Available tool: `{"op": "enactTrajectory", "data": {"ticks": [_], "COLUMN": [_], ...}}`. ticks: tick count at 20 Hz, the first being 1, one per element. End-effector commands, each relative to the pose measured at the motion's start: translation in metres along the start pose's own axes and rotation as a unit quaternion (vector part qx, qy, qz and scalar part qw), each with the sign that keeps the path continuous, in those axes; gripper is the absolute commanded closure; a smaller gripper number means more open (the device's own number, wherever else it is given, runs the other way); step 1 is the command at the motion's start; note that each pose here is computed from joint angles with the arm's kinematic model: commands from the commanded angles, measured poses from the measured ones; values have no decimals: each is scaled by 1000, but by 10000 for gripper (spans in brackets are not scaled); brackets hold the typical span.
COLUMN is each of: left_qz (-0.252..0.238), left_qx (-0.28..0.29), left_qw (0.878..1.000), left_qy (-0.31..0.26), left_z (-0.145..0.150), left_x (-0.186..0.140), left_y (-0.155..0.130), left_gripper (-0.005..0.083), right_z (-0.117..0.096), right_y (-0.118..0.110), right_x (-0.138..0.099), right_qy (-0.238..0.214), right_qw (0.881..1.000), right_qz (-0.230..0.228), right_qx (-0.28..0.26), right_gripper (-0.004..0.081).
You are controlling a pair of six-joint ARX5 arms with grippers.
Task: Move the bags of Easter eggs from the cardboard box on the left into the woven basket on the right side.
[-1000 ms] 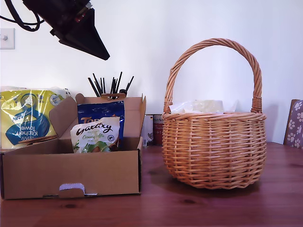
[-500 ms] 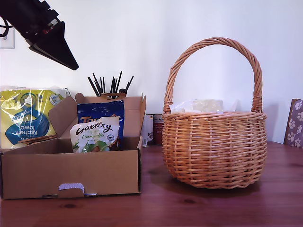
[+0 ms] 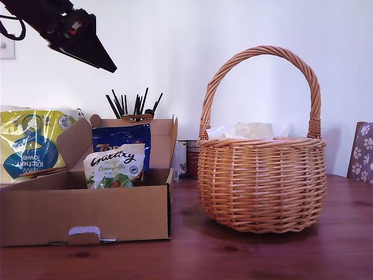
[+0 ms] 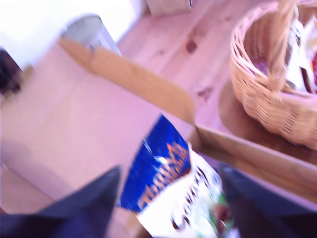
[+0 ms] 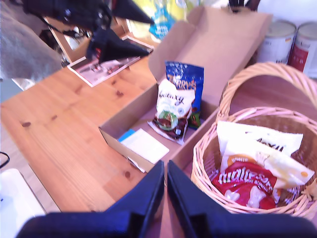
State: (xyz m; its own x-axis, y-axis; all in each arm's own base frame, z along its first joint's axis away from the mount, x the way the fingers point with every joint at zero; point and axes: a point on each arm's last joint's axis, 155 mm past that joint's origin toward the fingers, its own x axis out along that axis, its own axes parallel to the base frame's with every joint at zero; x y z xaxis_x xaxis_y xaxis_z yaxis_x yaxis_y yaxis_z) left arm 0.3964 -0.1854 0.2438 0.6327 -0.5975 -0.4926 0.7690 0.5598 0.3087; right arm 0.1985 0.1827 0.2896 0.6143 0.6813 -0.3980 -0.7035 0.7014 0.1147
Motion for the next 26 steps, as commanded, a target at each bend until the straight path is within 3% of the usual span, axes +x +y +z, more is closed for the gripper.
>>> {"op": "enactTrajectory", "data": {"ticks": [1,8,13,22,26], "left_qz": [-5,-47,-89,-196,-206], "left_qx": [3,-27,-68,-136,-125], "left_qw": [1000,998,991,955,950], "left_qy": [-2,16,73,176,197], "left_z": [-7,-30,-60,-113,-120], "left_x": [6,56,90,96,98], "left_y": [1,16,21,-31,-43], "left_gripper": [-7,-7,-7,-7,-7], "right_z": [-3,-2,-3,-3,-3], "right_y": [0,-1,-1,-1,-1], "right_x": [5,10,10,10,10], "right_qy": [5,8,8,9,9], "right_qw": [1000,1000,1000,1000,1000], "right_qz": [2,2,2,3,3], "right_qx": [0,1,1,1,1], "right_gripper": [782,782,782,782,782]}}
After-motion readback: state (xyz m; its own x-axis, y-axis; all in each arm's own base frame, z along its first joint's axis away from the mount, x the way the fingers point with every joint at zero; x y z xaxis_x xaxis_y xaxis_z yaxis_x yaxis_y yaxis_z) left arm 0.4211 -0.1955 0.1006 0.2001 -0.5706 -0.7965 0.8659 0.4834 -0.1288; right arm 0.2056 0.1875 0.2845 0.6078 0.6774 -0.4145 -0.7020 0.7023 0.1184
